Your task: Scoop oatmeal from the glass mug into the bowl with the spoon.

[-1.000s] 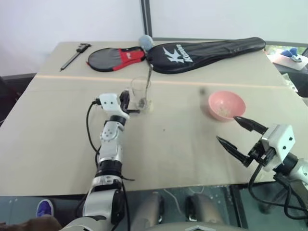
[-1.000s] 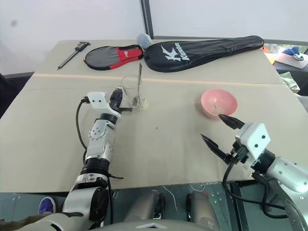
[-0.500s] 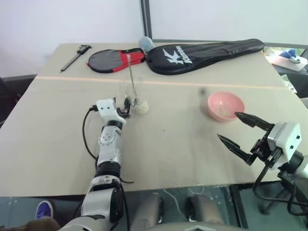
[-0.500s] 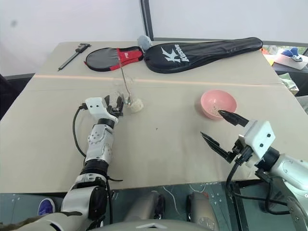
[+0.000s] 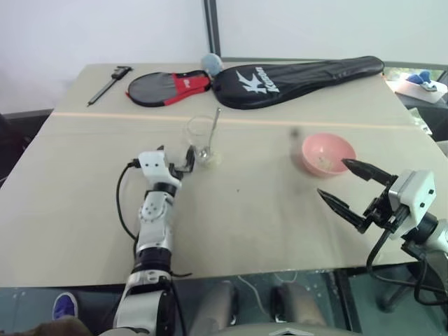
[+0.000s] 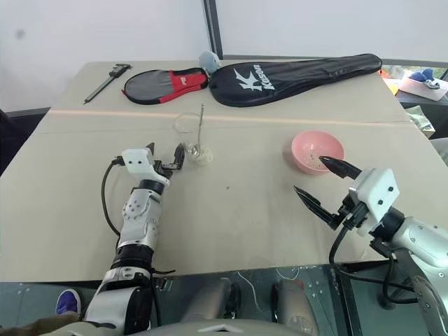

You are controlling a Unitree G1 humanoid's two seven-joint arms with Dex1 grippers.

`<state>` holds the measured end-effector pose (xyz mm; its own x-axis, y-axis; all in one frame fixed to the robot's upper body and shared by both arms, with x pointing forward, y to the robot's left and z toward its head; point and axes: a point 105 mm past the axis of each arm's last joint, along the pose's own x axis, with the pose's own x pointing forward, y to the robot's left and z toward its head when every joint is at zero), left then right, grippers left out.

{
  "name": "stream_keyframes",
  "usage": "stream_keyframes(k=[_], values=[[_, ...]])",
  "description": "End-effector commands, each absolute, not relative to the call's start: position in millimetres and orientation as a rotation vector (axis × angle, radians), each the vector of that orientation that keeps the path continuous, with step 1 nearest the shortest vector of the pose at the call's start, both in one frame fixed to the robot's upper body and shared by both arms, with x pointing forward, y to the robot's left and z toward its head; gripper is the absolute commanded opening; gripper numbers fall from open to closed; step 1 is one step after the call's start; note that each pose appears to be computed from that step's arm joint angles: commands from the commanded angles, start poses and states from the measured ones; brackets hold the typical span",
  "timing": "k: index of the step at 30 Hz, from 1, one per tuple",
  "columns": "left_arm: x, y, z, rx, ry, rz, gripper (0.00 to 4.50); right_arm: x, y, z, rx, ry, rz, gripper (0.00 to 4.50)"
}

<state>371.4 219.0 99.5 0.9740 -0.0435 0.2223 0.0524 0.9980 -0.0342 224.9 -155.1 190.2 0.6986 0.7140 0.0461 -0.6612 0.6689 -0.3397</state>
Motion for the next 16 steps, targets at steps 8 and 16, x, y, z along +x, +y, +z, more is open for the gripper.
stream_keyframes(k=[8,16], values=[[276,227,106,-0.007,-0.021,-0.427,4.50,209,-225,140,-0.399,0.086,0.573,4.44],[228,227,116,0.058,0.136,-0.612,4.50,208,-271,129,-0.466,0.148,0.493,4.47]])
